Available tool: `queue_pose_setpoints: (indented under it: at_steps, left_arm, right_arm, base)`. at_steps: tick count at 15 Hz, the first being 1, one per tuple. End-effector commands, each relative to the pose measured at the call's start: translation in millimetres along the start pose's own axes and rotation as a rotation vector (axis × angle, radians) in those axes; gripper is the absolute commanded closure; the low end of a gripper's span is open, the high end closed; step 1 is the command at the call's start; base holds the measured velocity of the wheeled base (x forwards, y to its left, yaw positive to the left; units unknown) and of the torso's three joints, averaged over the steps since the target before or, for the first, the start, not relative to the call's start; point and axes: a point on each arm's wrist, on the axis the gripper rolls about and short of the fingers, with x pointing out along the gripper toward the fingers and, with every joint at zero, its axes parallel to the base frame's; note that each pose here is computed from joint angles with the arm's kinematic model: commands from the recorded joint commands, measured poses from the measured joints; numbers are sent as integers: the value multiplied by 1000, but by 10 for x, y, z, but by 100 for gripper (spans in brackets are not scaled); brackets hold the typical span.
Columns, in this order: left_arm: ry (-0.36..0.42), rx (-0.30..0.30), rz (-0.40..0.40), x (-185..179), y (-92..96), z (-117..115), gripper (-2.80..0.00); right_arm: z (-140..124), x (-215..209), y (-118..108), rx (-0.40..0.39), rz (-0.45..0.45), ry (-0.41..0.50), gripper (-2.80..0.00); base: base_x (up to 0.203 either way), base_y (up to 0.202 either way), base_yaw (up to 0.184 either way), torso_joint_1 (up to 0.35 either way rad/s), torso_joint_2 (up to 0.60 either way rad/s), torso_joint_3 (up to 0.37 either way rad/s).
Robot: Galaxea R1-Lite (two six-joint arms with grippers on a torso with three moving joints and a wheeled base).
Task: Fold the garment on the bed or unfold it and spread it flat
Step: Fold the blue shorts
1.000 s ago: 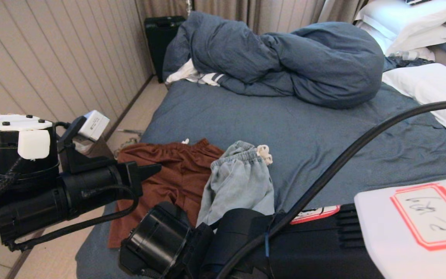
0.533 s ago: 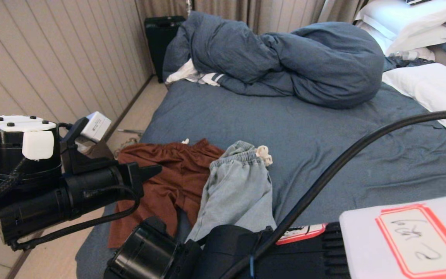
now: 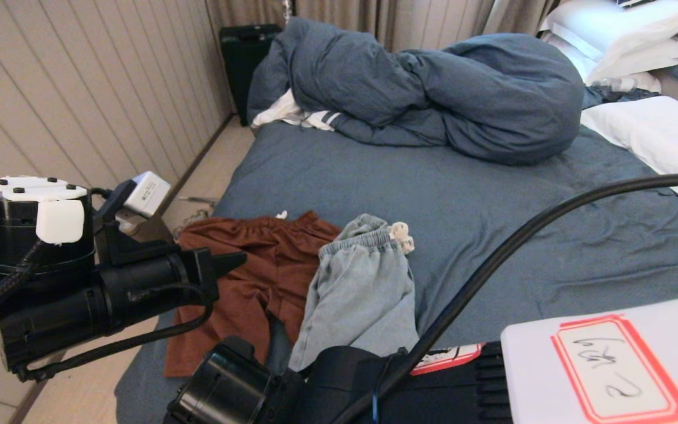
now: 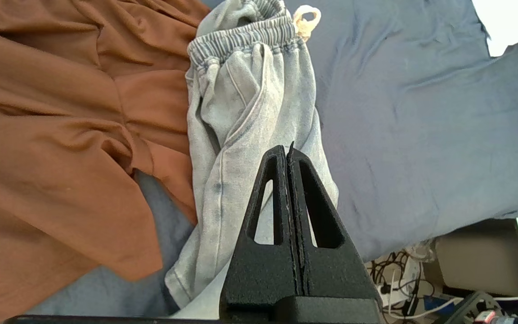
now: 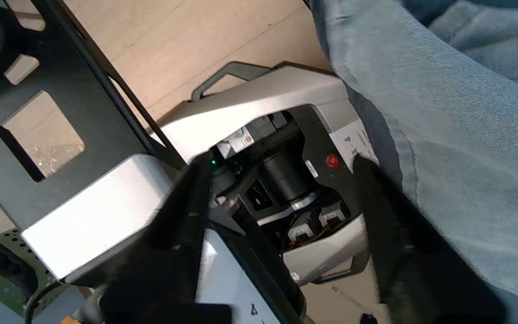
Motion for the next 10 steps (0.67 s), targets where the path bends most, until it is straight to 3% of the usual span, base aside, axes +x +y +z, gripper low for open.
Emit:
queue_pose_setpoints:
  at_steps: [1,9,10]
  left_arm:
    - [-1,-3,-1,5,0,0,0]
    - [19,-7,7,73,21,-29,0]
    - [26,-7,10,92,28,-41,0]
  right_arm:
    - [-43,-13,-43,10,-15,15,-280]
    - [-198,-599,-1115,257,-185,-63,-280]
    - [-238,-672,-1203,281,-197,-87,0]
  base:
    - [0,0,0,0,0,0]
    - [0,0,0,0,0,0]
    - [0,0,0,0,0,0]
